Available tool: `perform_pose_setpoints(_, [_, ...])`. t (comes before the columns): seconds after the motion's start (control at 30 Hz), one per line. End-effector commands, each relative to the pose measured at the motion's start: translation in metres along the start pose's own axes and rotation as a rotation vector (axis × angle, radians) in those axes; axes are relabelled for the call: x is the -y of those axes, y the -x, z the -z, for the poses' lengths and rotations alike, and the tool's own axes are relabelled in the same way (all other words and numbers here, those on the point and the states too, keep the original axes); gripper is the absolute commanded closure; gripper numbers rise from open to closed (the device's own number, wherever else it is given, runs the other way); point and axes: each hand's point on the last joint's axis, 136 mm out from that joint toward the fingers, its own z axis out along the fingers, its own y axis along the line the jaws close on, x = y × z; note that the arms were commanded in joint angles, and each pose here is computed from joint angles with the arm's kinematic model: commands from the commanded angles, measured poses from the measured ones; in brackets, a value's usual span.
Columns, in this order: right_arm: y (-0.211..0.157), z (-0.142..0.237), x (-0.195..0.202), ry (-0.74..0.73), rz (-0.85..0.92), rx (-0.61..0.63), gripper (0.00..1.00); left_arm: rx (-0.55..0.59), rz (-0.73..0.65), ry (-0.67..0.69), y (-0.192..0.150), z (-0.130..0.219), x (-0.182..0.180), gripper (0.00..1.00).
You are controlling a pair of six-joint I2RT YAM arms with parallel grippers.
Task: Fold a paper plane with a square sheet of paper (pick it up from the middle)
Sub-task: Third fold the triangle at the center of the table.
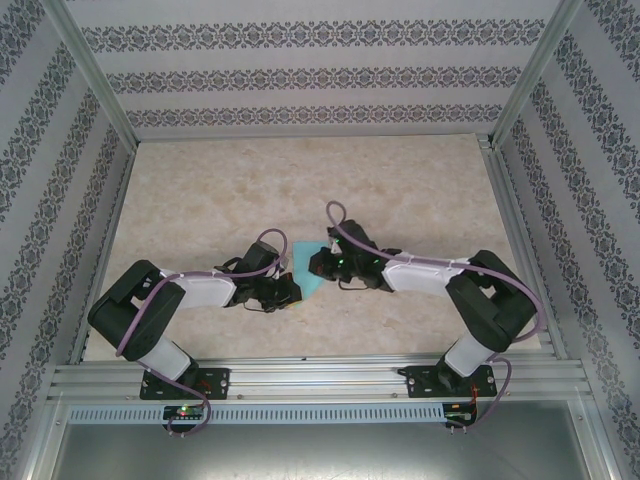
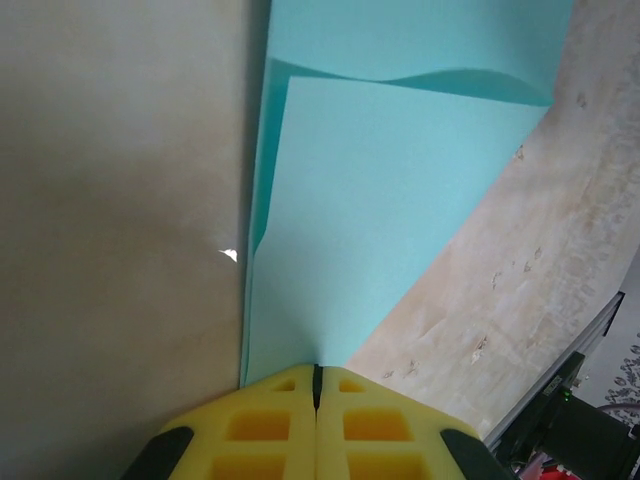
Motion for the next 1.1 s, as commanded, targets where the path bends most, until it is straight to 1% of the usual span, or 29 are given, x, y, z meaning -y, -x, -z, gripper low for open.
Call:
perform_pose_setpoints(0.0, [-0.023, -0.021, -0.001, 0.021, -0.019, -0.039, 1.00, -0.029, 0.040, 0.148, -0.013, 0.003, -0.038, 0.93])
perform_pose_setpoints(0.07, [-0.030, -0.029, -0.003, 0.037, -0.020, -0.056, 1.00, -0.029, 0.038, 0.154, -0.013, 0.003, -0.039, 0.93])
perform_pose_setpoints(0.3, [-0.041, -0.040, 0.025, -0.018, -0.070, -0.053, 1.00, -0.029, 0.038, 0.165, -0.012, 0.002, -0.041, 0.93])
perform_pose_setpoints(0.53, [-0.041, -0.029, 0.030, -0.039, -0.060, -0.032, 1.00, -0.023, 0.044, 0.183, -0.012, 0.002, -0.046, 0.94])
perform_pose_setpoints(0.67, [-0.042, -0.026, 0.030, -0.025, -0.067, -0.026, 1.00, -0.025, 0.044, 0.184, -0.012, 0.002, -0.046, 0.94])
perform_pose_setpoints(0.73, [-0.041, -0.028, 0.041, -0.056, -0.077, -0.028, 1.00, -0.027, 0.043, 0.190, -0.013, 0.001, -0.048, 0.94])
perform_pose_setpoints(0.83, [-0.034, -0.029, 0.063, -0.092, -0.140, -0.008, 1.00, -0.038, 0.036, 0.209, -0.015, 0.002, -0.052, 0.96])
perform_pose_setpoints(1.07, [-0.015, -0.016, 0.096, -0.202, -0.208, 0.050, 1.00, -0.053, 0.035, 0.245, -0.019, 0.001, -0.063, 0.98])
